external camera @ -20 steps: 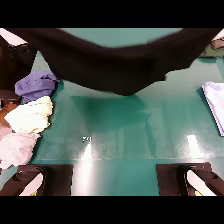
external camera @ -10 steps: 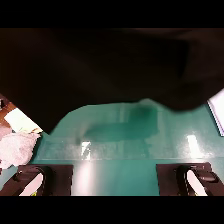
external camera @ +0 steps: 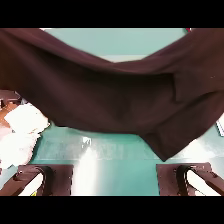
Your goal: Fold the shirts.
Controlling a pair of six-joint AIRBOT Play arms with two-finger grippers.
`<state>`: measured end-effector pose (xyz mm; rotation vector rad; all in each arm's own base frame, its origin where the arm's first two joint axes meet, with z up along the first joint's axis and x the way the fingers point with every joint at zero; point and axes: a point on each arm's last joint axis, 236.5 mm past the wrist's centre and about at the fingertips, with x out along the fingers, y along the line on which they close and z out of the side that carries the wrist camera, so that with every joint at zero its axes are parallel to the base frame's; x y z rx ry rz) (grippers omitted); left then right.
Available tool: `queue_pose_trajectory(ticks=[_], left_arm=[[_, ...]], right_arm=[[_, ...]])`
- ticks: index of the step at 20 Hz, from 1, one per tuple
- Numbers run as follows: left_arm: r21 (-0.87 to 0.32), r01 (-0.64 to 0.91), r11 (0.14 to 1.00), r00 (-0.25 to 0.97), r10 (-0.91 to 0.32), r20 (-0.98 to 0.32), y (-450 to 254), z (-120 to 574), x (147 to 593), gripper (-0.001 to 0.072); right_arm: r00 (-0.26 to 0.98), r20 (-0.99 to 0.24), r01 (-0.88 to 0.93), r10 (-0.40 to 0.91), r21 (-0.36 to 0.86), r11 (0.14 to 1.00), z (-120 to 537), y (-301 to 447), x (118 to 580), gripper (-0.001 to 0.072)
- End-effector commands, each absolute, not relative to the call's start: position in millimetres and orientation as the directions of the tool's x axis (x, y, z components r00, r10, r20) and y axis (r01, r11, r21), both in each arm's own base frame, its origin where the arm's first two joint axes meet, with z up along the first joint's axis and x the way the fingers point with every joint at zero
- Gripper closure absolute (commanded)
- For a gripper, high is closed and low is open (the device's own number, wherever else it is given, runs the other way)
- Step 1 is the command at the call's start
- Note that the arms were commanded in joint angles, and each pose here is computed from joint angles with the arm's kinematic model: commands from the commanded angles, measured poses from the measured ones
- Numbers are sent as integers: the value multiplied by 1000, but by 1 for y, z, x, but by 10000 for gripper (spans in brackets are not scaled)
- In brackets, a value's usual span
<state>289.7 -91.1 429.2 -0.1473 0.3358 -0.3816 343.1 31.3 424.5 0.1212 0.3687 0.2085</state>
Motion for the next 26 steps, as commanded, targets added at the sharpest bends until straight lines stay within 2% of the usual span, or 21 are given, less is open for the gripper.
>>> queue_pose_trajectory(ticks=[1,4,9,10,11,12,13,14,15,18,21,26], left_arm=[[-261,246,934,767,-352,-536,-82,317,344,682],[-278,178,944,722,-317,-615,-73,225,407,682],[-332,74,940,687,-289,-666,-66,126,482,680],[-355,61,933,679,-299,-670,-68,115,489,654],[-361,52,931,675,-299,-675,-68,107,494,362],[-365,41,930,674,-296,-678,-67,103,496,67],[-351,39,936,670,-285,-685,-64,101,495,100],[-319,43,947,657,-268,-705,-60,99,492,184],[-272,50,961,627,-242,-741,-54,94,484,229],[-179,56,982,432,-185,-883,-41,60,436,230],[-172,50,984,225,-179,-958,-39,9,382,230],[-242,2,970,99,-241,-965,-55,-54,324,230]], right_arm=[[762,-607,-89,225,246,965,317,16,400,696],[689,-693,-12,212,281,960,234,1,454,695],[685,-706,80,181,320,944,139,-16,517,691],[684,-707,90,177,323,942,129,-18,523,650],[684,-705,92,188,339,936,122,-16,529,328],[684,-699,94,208,368,925,120,-13,532,62],[688,-695,102,211,380,919,121,-16,532,80],[694,-687,99,216,388,916,125,-15,531,208],[701,-681,95,213,385,918,132,-15,529,293],[694,-683,32,229,347,937,150,-8,511,299],[673,-695,-22,252,322,946,160,3,496,299],[621,-729,-46,289,334,941,157,16,479,299]])
